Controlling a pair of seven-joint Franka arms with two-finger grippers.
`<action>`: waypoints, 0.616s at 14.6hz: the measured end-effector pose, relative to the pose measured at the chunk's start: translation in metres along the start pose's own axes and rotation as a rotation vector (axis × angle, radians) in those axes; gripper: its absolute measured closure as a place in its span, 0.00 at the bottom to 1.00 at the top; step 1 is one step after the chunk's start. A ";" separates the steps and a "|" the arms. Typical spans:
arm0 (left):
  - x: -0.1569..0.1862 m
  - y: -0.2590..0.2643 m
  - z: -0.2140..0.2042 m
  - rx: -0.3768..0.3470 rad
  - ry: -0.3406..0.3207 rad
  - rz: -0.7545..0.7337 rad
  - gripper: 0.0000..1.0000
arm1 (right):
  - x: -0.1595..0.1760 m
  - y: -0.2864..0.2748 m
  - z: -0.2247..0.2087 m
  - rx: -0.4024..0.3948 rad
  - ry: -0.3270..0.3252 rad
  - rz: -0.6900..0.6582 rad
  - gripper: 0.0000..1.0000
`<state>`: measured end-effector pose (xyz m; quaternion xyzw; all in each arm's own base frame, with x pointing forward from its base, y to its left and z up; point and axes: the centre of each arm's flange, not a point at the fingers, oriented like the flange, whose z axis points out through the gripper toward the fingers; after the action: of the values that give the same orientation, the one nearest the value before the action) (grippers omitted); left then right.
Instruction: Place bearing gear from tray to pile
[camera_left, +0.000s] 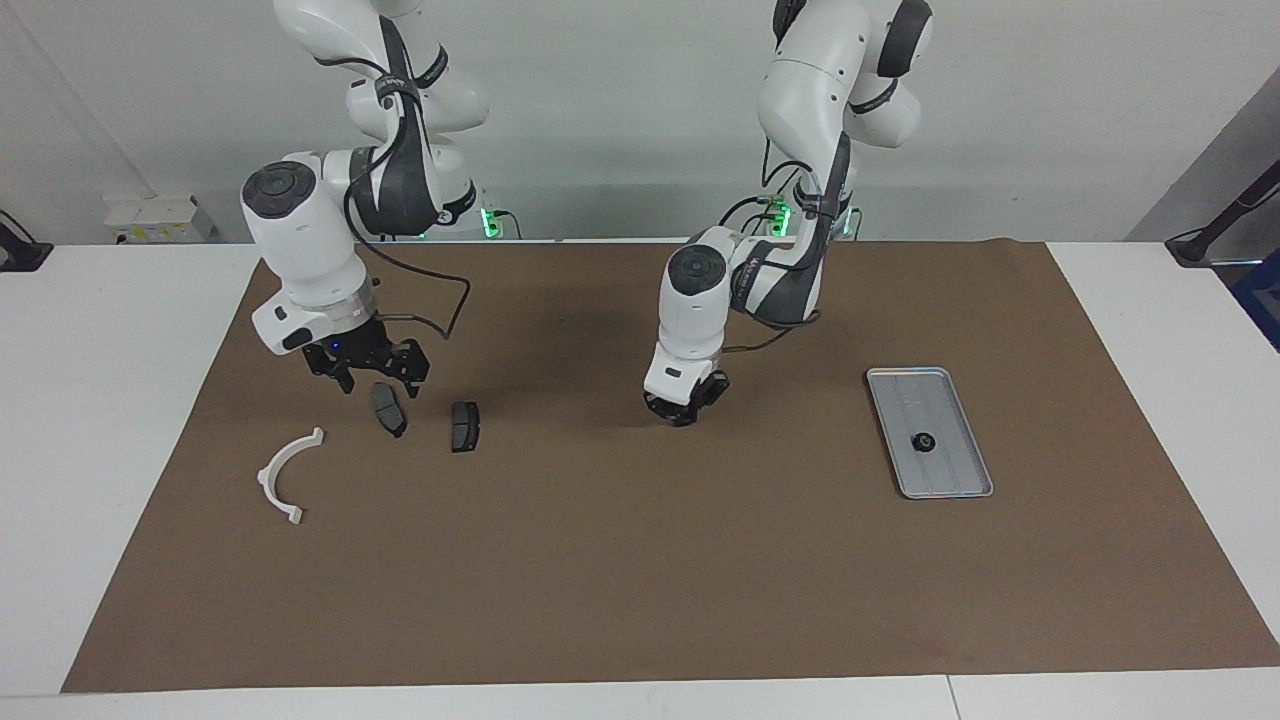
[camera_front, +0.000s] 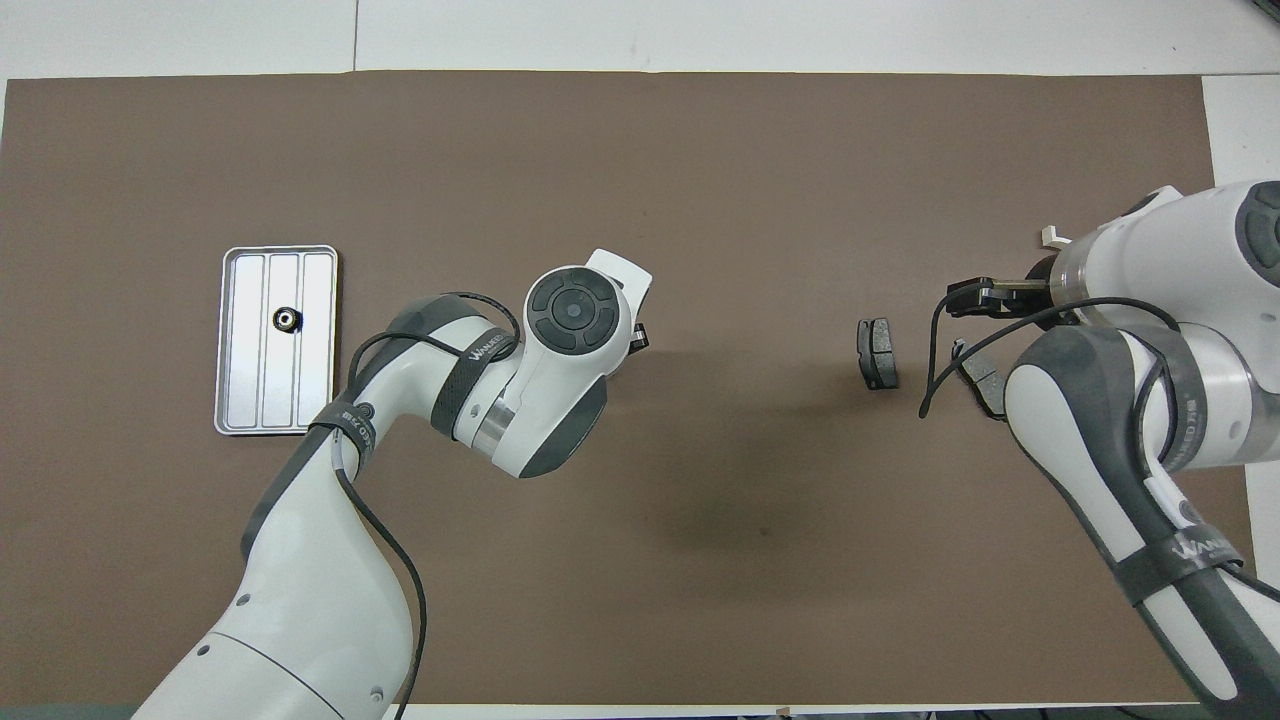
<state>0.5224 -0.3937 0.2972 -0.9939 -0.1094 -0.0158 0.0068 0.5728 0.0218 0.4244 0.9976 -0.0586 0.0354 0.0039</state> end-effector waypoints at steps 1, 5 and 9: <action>0.000 0.000 0.000 0.000 0.000 0.000 0.71 | 0.000 0.000 0.000 0.000 0.000 0.000 0.00; 0.003 -0.002 -0.006 -0.002 0.008 -0.002 0.28 | 0.000 0.000 0.000 0.000 -0.001 0.000 0.00; 0.043 -0.023 -0.055 0.029 0.060 0.015 0.00 | 0.000 0.000 0.000 0.000 -0.001 0.000 0.00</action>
<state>0.5574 -0.3625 0.3542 -0.9935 -0.1020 -0.0442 0.0245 0.5728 0.0218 0.4240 0.9977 -0.0586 0.0350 0.0040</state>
